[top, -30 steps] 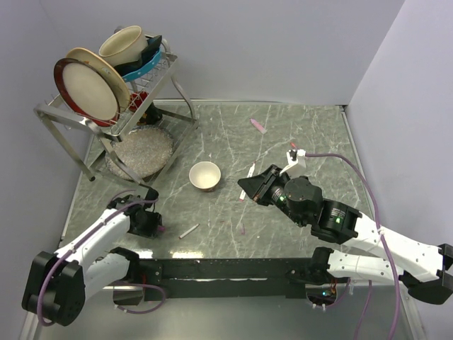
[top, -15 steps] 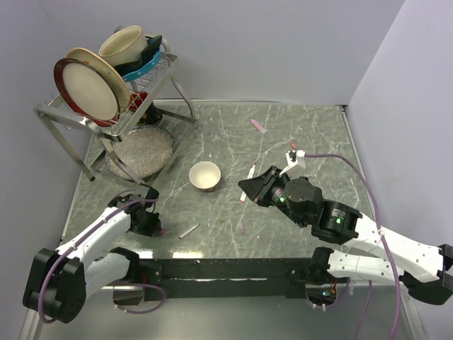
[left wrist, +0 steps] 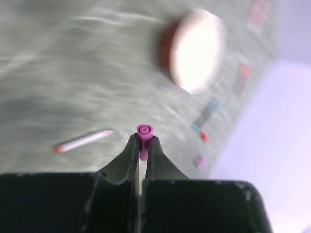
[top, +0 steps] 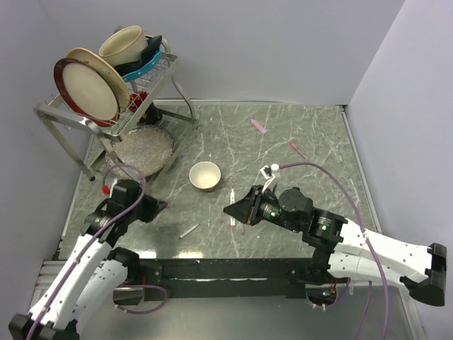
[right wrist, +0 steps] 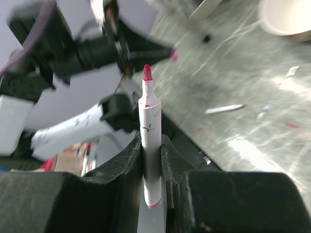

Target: Insert the pens into the pen caps

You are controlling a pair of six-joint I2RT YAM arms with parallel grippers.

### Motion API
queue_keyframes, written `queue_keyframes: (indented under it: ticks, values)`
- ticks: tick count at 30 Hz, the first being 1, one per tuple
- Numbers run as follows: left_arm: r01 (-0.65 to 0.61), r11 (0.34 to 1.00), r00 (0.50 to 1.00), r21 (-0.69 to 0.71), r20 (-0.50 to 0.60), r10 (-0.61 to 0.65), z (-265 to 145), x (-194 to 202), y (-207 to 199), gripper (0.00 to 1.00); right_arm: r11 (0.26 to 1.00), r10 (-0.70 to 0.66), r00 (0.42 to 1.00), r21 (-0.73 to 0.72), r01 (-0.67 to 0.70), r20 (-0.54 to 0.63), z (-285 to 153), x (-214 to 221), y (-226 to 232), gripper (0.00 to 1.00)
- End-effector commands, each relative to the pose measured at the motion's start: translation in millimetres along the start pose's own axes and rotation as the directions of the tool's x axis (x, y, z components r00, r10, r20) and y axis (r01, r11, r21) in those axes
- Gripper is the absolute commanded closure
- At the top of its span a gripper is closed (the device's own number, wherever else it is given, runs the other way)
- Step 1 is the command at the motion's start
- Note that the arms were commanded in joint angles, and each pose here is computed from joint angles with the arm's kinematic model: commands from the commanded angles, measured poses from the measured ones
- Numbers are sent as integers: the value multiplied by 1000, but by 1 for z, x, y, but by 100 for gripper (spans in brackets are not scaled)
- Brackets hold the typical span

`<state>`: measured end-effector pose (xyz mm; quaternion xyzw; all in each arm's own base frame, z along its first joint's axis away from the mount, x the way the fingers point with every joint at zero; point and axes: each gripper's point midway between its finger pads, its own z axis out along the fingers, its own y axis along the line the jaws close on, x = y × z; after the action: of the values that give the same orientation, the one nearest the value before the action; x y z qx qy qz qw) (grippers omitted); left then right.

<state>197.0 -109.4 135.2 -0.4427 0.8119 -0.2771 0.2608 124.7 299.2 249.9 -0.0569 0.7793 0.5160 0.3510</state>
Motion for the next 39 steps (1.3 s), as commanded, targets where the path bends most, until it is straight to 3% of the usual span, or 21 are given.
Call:
queue_keyframes:
  ticks: [1, 3, 4, 8, 13, 23, 39]
  values:
    - [-231, 860, 960, 454, -37, 278, -40, 20, -87, 99, 973, -59, 995, -226, 41, -75, 5, 11, 44, 100]
    - [-252, 789, 943, 561, -40, 330, -51, 29, -105, 99, 965, -74, 993, -257, 46, -97, 7, 15, 50, 100]
    - [-253, 707, 926, 660, -47, 375, -68, 38, -122, 99, 962, -87, 990, -267, 54, -114, 12, 18, 53, 100]
    - [-239, 551, 902, 799, -28, 431, -102, 49, -150, 99, 945, -120, 978, -321, 60, -172, 19, 32, 65, 100]
    - [-244, 436, 888, 866, 18, 460, -133, 52, -167, 99, 946, -130, 973, -317, 65, -189, 31, 39, 72, 100]
    - [-230, 346, 848, 910, 13, 529, -152, 71, -162, 99, 946, -113, 979, -319, 54, -167, 46, 33, 88, 100]
    - [-254, 345, 833, 903, 23, 553, -148, 77, -157, 99, 954, -104, 984, -293, 59, -142, 48, 23, 90, 100]
